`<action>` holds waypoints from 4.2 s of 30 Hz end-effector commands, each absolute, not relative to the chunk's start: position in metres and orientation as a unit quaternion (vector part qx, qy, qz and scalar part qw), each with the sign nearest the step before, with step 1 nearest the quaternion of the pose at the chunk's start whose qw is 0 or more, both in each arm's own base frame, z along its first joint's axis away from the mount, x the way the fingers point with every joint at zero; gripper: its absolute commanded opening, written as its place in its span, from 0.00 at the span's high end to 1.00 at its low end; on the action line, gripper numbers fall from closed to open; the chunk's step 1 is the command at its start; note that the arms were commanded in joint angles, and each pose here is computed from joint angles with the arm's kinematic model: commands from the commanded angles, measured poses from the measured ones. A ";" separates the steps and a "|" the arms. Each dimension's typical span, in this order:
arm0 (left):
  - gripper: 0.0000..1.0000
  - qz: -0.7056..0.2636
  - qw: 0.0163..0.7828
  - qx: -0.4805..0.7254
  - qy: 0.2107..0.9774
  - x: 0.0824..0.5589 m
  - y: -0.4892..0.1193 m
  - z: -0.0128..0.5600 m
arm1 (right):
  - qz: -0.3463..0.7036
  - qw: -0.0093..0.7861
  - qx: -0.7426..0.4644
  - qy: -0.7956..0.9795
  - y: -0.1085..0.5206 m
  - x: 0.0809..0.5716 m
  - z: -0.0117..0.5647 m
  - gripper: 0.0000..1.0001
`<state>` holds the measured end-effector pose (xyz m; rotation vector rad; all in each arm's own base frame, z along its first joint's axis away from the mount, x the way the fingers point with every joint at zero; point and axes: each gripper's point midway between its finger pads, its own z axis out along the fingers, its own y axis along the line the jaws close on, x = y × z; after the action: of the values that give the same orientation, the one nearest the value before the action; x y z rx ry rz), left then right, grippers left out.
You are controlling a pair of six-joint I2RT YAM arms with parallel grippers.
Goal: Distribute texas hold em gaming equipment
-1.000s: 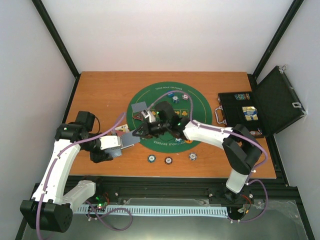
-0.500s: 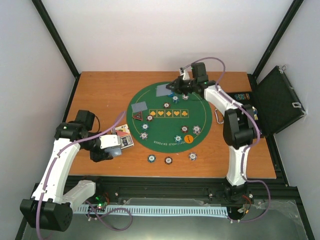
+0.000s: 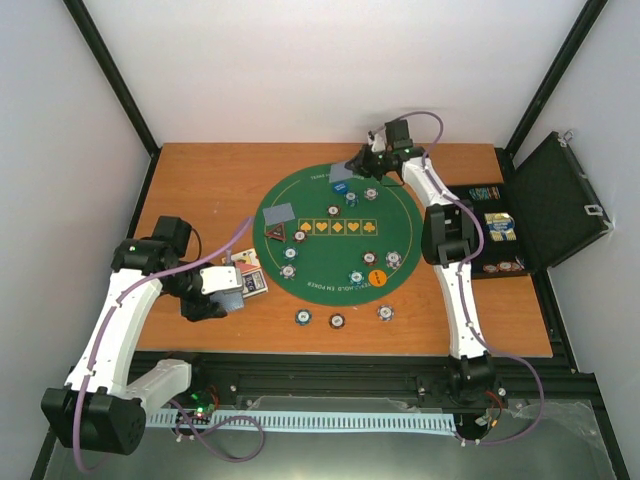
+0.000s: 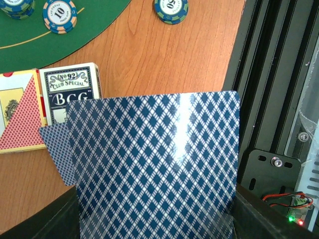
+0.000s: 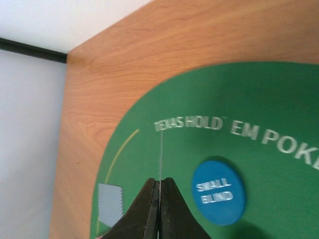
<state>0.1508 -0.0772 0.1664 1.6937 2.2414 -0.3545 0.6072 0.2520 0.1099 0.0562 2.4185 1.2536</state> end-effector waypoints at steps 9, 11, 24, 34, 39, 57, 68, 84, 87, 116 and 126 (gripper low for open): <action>0.99 -0.132 0.165 0.590 0.779 0.151 -0.082 0.178 | 0.411 0.205 0.053 0.886 0.233 0.619 0.077 0.72; 0.99 -0.133 0.165 0.588 0.780 0.152 -0.082 0.177 | 0.404 0.217 0.051 0.887 0.228 0.620 0.088 0.67; 0.99 -0.126 0.166 0.585 0.784 0.153 -0.080 0.175 | 0.367 0.259 0.041 0.893 0.194 0.589 0.174 0.40; 0.99 -0.129 0.170 0.582 0.785 0.158 -0.082 0.176 | 0.458 0.222 -0.046 0.860 0.292 0.422 0.214 0.14; 0.99 -0.127 0.168 0.582 0.785 0.159 -0.082 0.175 | 0.511 0.169 -0.091 0.838 0.345 0.320 0.208 0.08; 0.99 -0.120 0.179 0.589 0.779 0.160 -0.081 0.184 | 0.599 0.052 -0.180 0.778 0.465 0.163 0.201 0.13; 0.99 -0.116 0.182 0.594 0.775 0.157 -0.081 0.185 | 0.610 0.015 -0.191 0.769 0.500 0.153 0.190 0.12; 0.99 -0.109 0.182 0.597 0.773 0.154 -0.079 0.186 | 0.607 -0.011 -0.175 0.775 0.519 0.159 0.169 0.24; 0.99 -0.108 0.183 0.598 0.773 0.154 -0.079 0.187 | 0.598 -0.007 -0.164 0.785 0.508 0.165 0.160 0.29; 0.99 -0.107 0.188 0.599 0.771 0.154 -0.079 0.190 | 0.558 0.036 -0.155 0.814 0.466 0.178 0.168 0.72; 0.99 -0.106 0.188 0.599 0.771 0.154 -0.079 0.190 | 0.540 0.049 -0.161 0.824 0.458 0.183 0.171 0.83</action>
<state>0.1537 -0.0733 0.1714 1.6796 2.2561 -0.3084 0.1766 0.4716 0.1888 -0.5265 2.4366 1.7668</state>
